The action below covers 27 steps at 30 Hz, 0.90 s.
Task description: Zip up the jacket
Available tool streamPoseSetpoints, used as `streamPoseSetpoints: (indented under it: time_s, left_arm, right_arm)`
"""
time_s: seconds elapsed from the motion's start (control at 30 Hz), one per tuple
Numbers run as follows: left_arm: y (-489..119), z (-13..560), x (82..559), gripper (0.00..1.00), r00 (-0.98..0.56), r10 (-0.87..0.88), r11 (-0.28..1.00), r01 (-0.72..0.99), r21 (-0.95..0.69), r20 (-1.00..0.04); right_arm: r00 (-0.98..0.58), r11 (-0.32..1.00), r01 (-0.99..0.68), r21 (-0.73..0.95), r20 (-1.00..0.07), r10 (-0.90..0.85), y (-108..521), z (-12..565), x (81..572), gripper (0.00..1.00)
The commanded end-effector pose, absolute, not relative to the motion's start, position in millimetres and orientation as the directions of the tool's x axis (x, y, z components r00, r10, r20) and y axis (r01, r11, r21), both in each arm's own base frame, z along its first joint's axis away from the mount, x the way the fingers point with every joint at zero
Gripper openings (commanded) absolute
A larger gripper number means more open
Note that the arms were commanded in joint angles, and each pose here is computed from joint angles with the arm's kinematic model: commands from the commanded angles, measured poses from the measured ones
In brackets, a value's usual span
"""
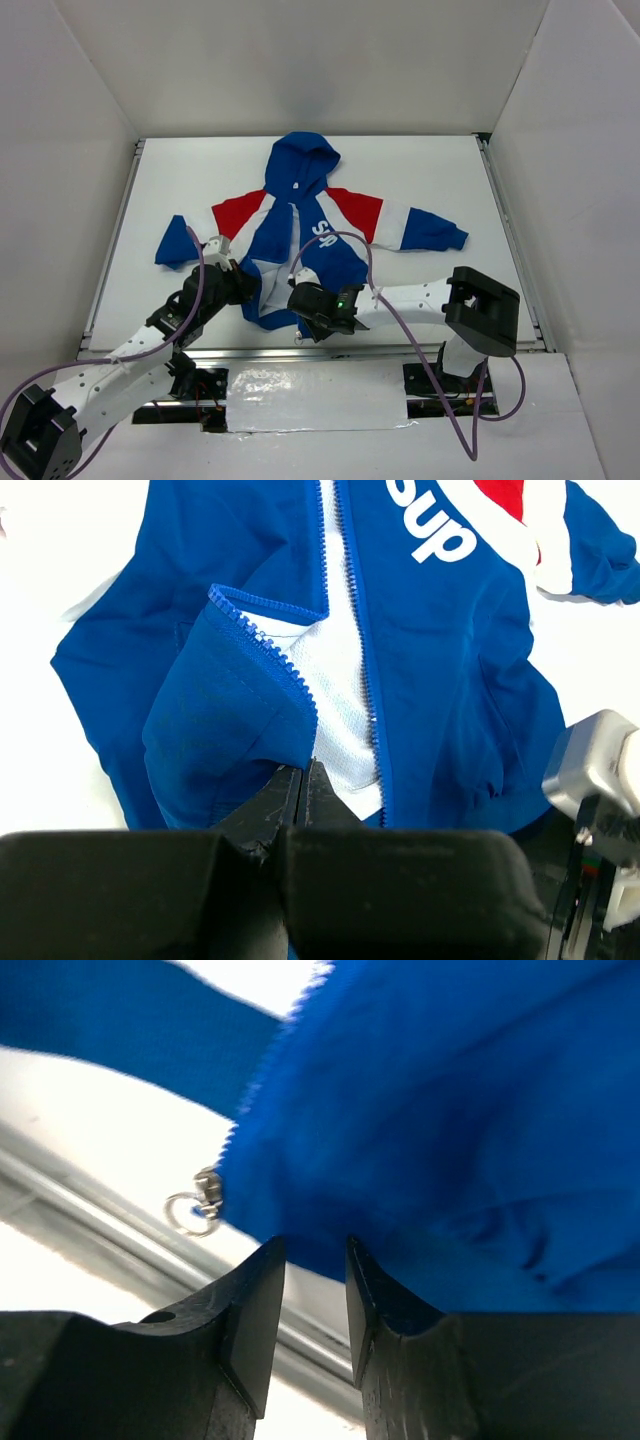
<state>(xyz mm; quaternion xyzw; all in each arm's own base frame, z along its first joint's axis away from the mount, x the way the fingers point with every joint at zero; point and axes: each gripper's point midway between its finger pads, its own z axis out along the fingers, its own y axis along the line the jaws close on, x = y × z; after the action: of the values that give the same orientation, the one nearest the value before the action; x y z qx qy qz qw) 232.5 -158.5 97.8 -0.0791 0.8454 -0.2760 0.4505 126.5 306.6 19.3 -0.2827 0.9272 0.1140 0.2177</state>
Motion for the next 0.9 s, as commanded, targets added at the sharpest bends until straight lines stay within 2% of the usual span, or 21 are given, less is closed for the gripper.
streamPoseSetpoints:
  time_s: [0.0,0.1,0.13,0.3,0.63,0.87]
  left_arm:
    - [-164.4,115.4,237.8,0.0,-0.55,-0.403,0.812,0.152,-0.563,-0.731]
    - [-165.6,116.4,237.7,0.0,-0.551,-0.403,0.809,0.158,-0.566,-0.731]
    - [-166.0,116.3,237.9,0.0,-0.552,-0.403,0.809,0.159,-0.566,-0.73]
    - [-167.8,117.4,238.2,0.0,-0.556,-0.399,0.807,0.164,-0.567,-0.729]
    - [-168.0,116.4,236.4,0.0,-0.559,-0.399,0.804,0.168,-0.571,-0.727]
    - [-168.4,115.9,236.3,0.0,-0.561,-0.396,0.804,0.17,-0.57,-0.727]
  right_arm:
    - [-0.702,0.831,-0.556,0.025,-0.548,-0.454,305.7,42.9,142.7,0.39]
    - [-0.69,0.828,-0.561,0.023,-0.565,-0.452,311.0,47.9,143.9,0.4]
    - [-0.686,0.824,-0.566,0.021,-0.567,-0.457,312.8,49.3,144.2,0.49]
    - [-0.671,0.813,-0.582,0.013,-0.571,-0.472,326.3,52.4,144.1,0.49]
    - [-0.692,0.827,-0.561,0.01,-0.554,-0.463,342.7,41.4,141.2,0.15]
    - [-0.691,0.782,-0.615,0.096,-0.543,-0.477,363.3,46.8,122.8,0.16]
